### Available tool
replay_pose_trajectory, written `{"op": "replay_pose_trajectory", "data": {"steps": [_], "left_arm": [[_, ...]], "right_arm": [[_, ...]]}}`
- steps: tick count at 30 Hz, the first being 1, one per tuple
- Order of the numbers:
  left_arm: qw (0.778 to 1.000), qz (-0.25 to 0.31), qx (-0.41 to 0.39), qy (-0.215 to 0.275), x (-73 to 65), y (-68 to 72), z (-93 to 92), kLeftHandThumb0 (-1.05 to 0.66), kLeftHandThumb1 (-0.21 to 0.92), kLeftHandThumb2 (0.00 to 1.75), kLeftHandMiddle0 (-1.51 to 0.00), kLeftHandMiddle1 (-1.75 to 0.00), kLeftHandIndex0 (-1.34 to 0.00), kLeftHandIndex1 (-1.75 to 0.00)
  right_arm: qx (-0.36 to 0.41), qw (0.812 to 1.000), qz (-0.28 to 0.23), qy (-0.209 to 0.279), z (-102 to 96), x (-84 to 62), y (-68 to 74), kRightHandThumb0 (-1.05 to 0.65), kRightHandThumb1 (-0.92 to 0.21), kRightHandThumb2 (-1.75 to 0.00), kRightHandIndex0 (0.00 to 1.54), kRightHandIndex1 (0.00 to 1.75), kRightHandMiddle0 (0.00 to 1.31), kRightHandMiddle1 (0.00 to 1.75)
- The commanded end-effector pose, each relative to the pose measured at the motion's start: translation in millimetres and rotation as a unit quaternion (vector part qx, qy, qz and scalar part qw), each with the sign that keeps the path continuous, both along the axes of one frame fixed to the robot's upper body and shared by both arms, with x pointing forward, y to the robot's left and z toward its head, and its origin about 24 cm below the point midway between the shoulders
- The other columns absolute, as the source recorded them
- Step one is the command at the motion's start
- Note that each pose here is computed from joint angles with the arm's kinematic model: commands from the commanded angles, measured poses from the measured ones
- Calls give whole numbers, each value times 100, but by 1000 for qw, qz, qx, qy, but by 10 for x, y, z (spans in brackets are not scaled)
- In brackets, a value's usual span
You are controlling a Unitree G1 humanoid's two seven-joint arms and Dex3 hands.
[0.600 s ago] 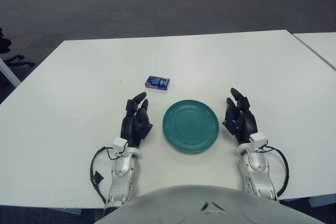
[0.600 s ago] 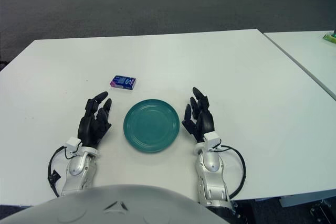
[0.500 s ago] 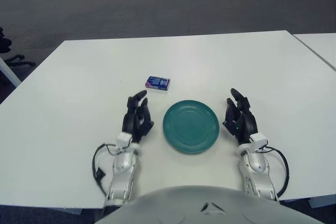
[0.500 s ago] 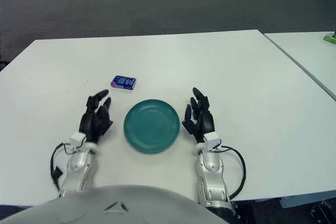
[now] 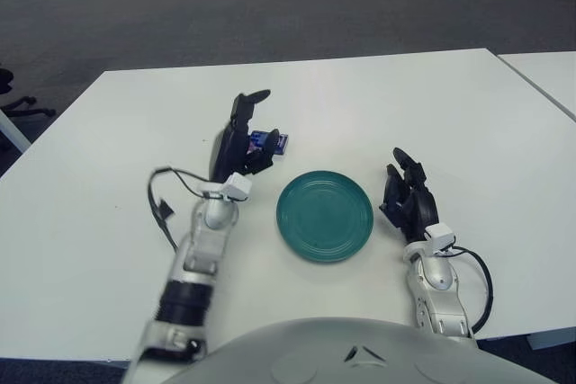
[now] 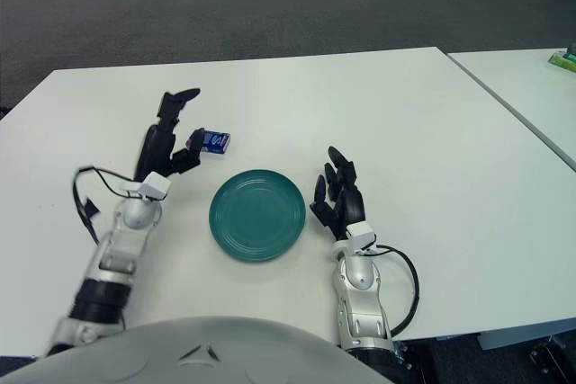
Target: Put the gum into the plate.
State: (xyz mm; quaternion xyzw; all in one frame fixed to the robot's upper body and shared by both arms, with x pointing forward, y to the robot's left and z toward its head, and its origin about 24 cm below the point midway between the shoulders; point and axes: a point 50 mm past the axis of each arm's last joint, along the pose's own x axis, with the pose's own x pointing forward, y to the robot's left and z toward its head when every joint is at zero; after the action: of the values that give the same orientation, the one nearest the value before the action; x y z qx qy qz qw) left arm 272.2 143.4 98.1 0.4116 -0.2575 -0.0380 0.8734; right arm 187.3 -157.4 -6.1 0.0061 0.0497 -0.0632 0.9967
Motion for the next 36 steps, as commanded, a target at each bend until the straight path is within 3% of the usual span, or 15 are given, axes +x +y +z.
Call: {"op": "replay_pose_trajectory", "data": {"steps": [1,3,5,13,24,36], "left_arm": [[991,-3,137,-10,290,88,85,-93,92,62,-41,-2,0,-96],[980,-9,199,-8,468,57,111,-96,92,57,-41,-2,0,-103],[972,-15,236,-11,557,28,120,-97,92,54,-41,-2,0,-108],[955,-34,295,-15,660,-36,96,-100,92,46,-43,-3,-6,-121],[919,-69,376,95,966,-12,-129,-102,92,47,-32,0,-9,-130],[900,-114,371,198,980,-74,-359,-92,92,25,-32,-1,-5,-126]], "right_arm": [[6,994,-8,109,-362,-216,-1,-71,-92,-91,26,3,0,51],[6,994,-6,109,-362,-222,4,-72,-92,-91,28,4,0,53],[6,994,-6,108,-364,-228,7,-73,-92,-90,29,4,0,54],[8,994,-12,107,-369,-259,2,-75,-92,-90,30,4,0,54],[4,993,-24,112,-403,-296,-2,-74,-92,-90,31,3,0,52],[7,993,-34,116,-401,-313,-18,-70,-92,-90,27,1,0,47]]}}
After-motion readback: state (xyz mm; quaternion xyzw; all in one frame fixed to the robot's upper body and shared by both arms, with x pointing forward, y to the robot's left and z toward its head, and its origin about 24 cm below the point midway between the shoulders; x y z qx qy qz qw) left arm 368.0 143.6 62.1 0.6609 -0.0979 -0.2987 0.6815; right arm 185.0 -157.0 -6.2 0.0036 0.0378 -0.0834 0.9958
